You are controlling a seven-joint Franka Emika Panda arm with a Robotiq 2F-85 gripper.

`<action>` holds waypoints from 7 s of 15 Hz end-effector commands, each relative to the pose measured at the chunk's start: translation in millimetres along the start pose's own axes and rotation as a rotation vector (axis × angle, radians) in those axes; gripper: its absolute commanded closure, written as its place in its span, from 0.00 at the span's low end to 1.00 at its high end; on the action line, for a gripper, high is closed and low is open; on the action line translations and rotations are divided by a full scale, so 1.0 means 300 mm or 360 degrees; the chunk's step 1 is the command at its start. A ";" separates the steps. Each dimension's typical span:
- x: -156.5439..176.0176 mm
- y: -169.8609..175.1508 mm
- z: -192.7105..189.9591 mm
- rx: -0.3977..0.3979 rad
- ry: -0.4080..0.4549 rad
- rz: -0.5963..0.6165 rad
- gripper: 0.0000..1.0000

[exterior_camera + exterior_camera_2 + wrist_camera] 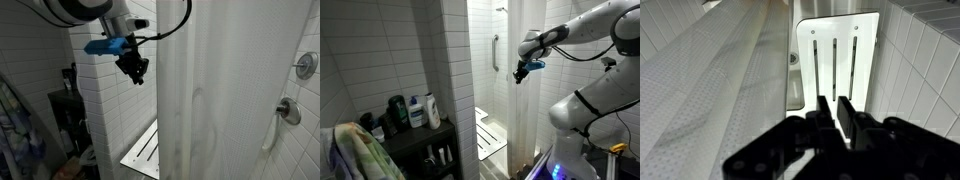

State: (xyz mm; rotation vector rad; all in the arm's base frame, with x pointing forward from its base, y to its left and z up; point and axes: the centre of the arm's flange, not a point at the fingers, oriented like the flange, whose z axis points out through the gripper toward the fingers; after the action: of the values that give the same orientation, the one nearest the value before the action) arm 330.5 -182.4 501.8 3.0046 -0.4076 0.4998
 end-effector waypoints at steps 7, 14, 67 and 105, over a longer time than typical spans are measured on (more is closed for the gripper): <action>0.103 -0.089 -0.098 -0.0356 0.0726 -0.0024 0.09; 0.092 -0.047 -0.097 -0.0405 0.0661 0.0066 0.00; 0.289 1.206 -0.133 -0.1255 0.0343 0.1014 1.00; 0.056 0.249 0.066 -0.0446 0.0172 0.0214 0.00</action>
State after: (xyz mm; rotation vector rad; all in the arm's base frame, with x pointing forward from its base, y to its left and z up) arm 344.3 -316.3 487.9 2.6320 -0.7975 0.5580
